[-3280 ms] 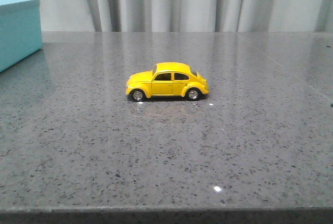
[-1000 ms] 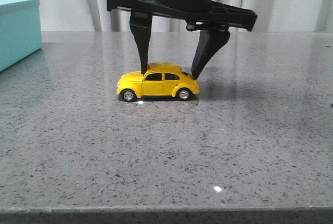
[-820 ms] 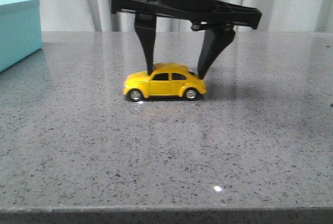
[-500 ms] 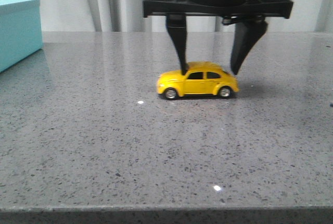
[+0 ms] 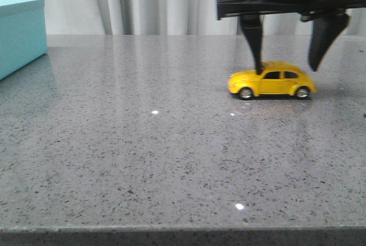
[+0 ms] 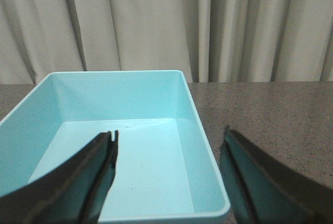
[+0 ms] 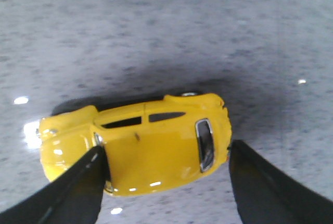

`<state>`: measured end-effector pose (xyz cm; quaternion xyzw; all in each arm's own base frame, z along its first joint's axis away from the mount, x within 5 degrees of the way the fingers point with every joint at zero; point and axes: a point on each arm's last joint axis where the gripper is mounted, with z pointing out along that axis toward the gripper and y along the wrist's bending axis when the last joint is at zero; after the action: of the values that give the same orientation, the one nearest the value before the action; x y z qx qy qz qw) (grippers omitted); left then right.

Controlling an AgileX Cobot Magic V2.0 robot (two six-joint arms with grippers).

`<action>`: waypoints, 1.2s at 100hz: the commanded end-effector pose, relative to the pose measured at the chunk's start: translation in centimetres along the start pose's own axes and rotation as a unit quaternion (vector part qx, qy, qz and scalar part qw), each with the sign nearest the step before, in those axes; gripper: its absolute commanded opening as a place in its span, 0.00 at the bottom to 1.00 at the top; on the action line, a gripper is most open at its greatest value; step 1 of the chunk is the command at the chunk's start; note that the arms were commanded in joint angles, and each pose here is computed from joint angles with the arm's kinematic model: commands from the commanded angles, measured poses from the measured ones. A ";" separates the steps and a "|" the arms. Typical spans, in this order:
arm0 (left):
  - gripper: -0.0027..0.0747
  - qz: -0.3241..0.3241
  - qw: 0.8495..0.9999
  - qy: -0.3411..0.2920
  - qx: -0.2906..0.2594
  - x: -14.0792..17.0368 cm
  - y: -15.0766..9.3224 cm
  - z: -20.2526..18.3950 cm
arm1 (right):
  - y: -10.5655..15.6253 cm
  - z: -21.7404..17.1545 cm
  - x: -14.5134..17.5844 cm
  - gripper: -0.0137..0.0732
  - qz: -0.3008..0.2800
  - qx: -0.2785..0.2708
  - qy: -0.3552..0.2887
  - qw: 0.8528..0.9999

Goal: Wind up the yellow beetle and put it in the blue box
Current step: 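Press the car down and drag it away from the box with the right gripper, then lift the right gripper off the car, letting it roll toward the box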

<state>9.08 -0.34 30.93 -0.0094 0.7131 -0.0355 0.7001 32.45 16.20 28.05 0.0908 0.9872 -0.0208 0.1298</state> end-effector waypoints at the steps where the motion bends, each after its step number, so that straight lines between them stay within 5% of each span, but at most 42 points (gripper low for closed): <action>1: 0.58 0.000 0.999 -0.050 0.007 -1.8 -0.2 0.0 | -3.0 -0.8 0.4 0.74 -0.002 0.067 0.021 0.998; 49: 0.58 0.000 0.999 -0.050 0.007 -1.8 -0.2 0.0 | -8.6 -2.4 -0.9 0.74 0.006 0.102 -0.008 0.995; 78: 0.58 -0.001 0.999 -0.050 0.007 -1.8 -0.2 0.0 | -9.3 -13.2 1.2 0.74 0.000 -0.015 -0.156 0.988; 120: 0.58 -0.003 0.999 -0.051 0.007 -1.8 -0.2 0.0 | -10.9 -14.7 5.1 0.74 -0.001 -0.129 -0.263 0.956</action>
<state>9.08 -0.34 30.93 -0.0094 0.7131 -0.0355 0.7001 22.82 7.67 39.72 0.0744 0.9380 0.0539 0.3342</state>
